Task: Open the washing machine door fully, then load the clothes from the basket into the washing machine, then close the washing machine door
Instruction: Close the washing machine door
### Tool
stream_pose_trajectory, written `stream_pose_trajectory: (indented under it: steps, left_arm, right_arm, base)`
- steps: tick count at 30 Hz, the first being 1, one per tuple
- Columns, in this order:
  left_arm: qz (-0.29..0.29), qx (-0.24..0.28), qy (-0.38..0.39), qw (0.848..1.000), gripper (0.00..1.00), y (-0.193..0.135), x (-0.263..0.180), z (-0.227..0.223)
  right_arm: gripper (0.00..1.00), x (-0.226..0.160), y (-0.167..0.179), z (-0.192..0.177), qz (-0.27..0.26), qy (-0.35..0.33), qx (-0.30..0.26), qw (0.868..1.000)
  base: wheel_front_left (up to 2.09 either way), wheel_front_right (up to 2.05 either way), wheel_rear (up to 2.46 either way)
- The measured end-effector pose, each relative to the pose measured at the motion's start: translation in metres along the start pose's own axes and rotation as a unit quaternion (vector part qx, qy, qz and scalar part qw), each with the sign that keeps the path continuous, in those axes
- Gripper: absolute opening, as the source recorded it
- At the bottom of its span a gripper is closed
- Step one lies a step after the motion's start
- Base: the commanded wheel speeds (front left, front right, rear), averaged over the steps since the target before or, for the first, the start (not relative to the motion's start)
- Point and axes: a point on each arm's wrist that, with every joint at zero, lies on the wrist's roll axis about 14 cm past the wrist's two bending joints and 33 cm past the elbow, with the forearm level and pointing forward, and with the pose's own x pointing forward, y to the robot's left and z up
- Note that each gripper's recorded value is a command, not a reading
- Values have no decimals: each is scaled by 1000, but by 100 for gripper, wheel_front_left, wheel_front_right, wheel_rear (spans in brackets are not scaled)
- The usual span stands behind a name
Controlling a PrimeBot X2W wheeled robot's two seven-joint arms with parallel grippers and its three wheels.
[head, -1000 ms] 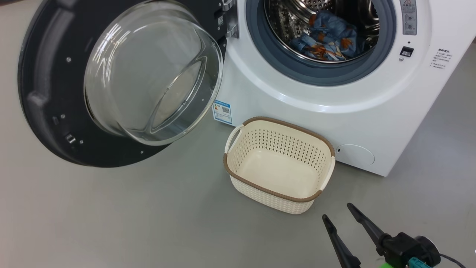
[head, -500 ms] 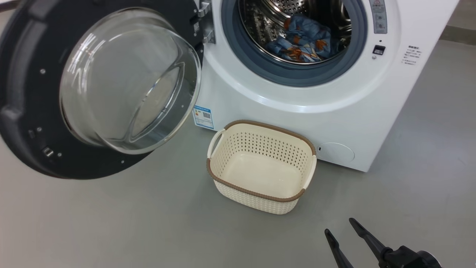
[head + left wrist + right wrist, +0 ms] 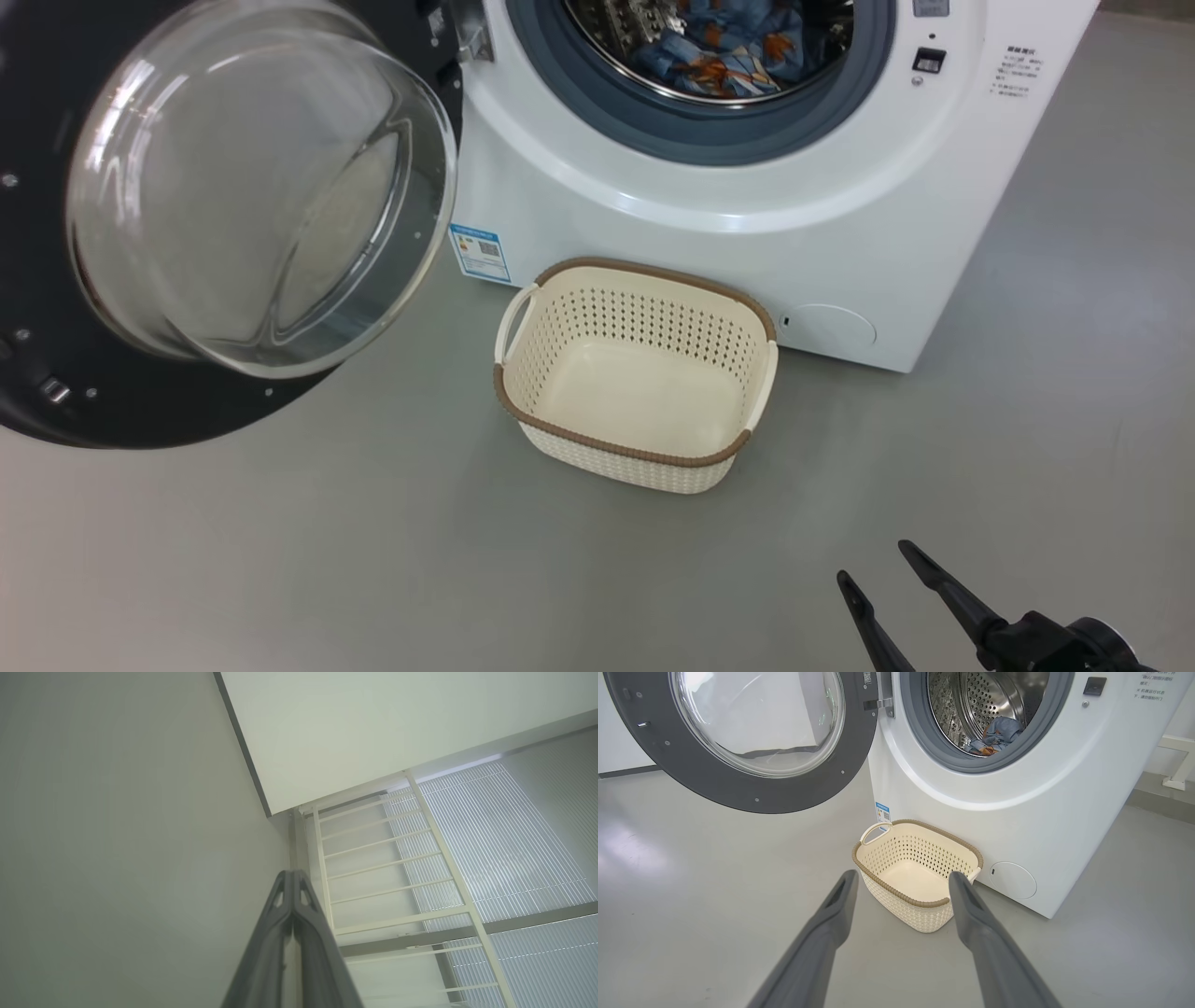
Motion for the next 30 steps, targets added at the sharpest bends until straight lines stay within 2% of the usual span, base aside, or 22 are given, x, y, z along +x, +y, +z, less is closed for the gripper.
stream_pose_trajectory:
  steps: [10,30]
  left_arm:
    - [-5,-23,74,997,0,-5,11,-52]
    - [-19,5,151,988,0,-20,26,-120]
  right_arm:
    - [100,-9,-23,-14,-19,20,-6,1000]
    - [100,-18,-52,-34,-39,49,-10,998]
  base:
    - [0,0,0]
    - [0,0,0]
